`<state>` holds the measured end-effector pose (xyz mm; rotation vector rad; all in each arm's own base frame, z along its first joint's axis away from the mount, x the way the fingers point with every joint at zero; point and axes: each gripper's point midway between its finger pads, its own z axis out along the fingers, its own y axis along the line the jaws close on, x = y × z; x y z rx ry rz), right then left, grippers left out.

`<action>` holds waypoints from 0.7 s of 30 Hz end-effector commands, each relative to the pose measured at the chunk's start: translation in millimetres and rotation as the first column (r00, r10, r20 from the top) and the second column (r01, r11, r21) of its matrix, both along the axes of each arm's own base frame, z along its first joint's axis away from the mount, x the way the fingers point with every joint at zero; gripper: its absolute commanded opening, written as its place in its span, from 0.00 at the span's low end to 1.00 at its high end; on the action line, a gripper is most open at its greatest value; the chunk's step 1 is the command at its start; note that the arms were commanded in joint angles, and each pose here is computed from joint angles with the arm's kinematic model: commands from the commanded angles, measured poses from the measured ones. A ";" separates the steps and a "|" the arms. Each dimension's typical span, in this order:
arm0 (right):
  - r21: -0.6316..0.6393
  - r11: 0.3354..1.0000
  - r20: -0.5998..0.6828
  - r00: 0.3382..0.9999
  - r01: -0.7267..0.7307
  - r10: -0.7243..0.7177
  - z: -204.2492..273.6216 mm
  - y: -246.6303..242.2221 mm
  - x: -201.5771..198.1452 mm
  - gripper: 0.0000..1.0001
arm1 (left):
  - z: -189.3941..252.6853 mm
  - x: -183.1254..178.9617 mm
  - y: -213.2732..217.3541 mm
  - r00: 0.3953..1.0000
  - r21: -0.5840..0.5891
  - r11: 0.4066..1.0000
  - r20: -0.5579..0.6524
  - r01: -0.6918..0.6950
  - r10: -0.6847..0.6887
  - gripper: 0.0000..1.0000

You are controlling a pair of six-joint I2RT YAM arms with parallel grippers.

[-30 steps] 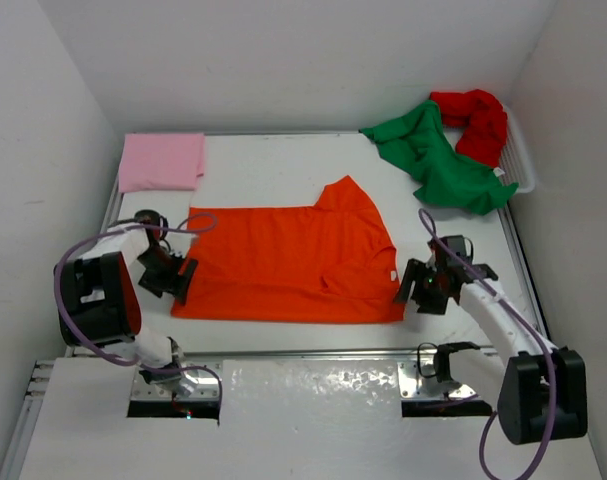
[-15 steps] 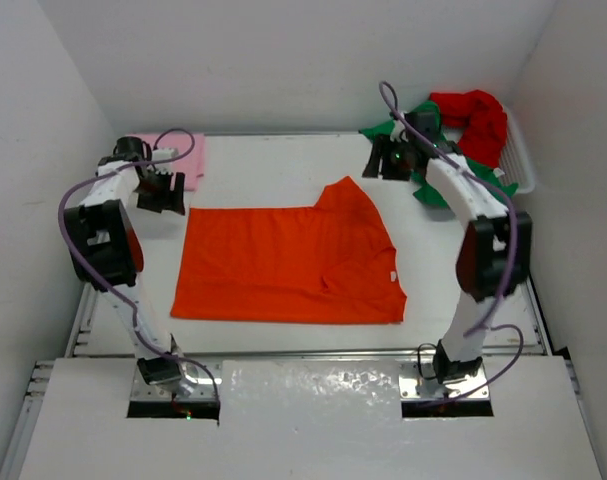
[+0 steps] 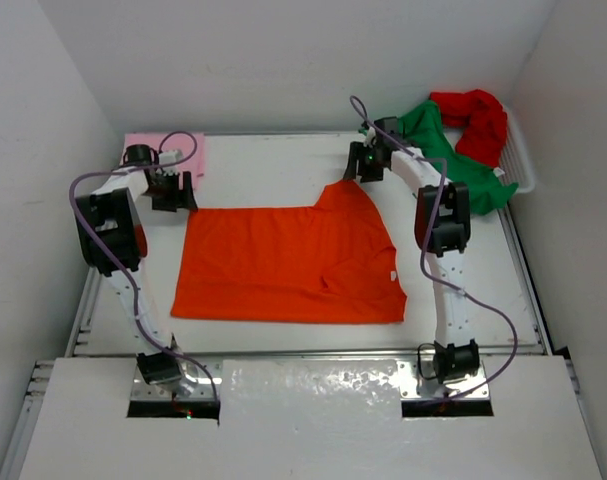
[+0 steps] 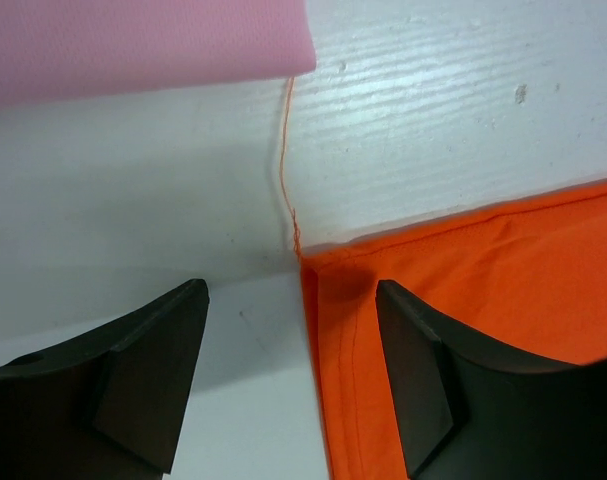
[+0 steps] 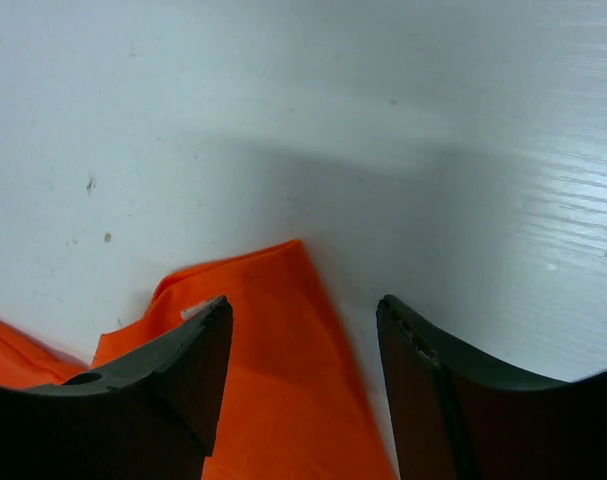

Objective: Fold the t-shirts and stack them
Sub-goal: Grap the side of the flattened tshirt furthest away from the robot with both arms

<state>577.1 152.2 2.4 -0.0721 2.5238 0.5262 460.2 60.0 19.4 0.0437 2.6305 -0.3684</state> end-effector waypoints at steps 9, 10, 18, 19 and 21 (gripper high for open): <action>-0.142 0.986 -0.100 0.992 -0.087 0.074 -48.7 8.1 -33.6 0.54 | -17.3 13.3 -43.7 0.996 -0.041 0.995 0.028 0.088 -0.087 0.58; -0.141 0.985 -0.105 0.991 -0.100 0.086 -48.6 10.9 -35.6 0.53 | -17.2 12.4 -43.8 0.996 -0.042 0.995 0.024 0.089 -0.088 0.55; -0.124 0.986 -0.085 0.992 -0.107 0.097 -48.5 19.1 -44.8 0.06 | -7.6 11.8 -41.6 0.993 -0.042 0.994 0.054 0.104 -0.101 0.00; -0.120 0.987 -0.072 0.993 -0.104 0.096 -40.7 20.0 -42.7 0.00 | -4.7 11.8 -42.6 0.993 -0.047 0.993 0.057 0.106 -0.104 0.00; -0.099 0.988 -0.060 0.992 -0.116 0.110 -30.4 22.3 -46.4 0.00 | -0.7 9.3 -43.7 0.991 -0.045 0.991 0.063 0.123 -0.121 0.00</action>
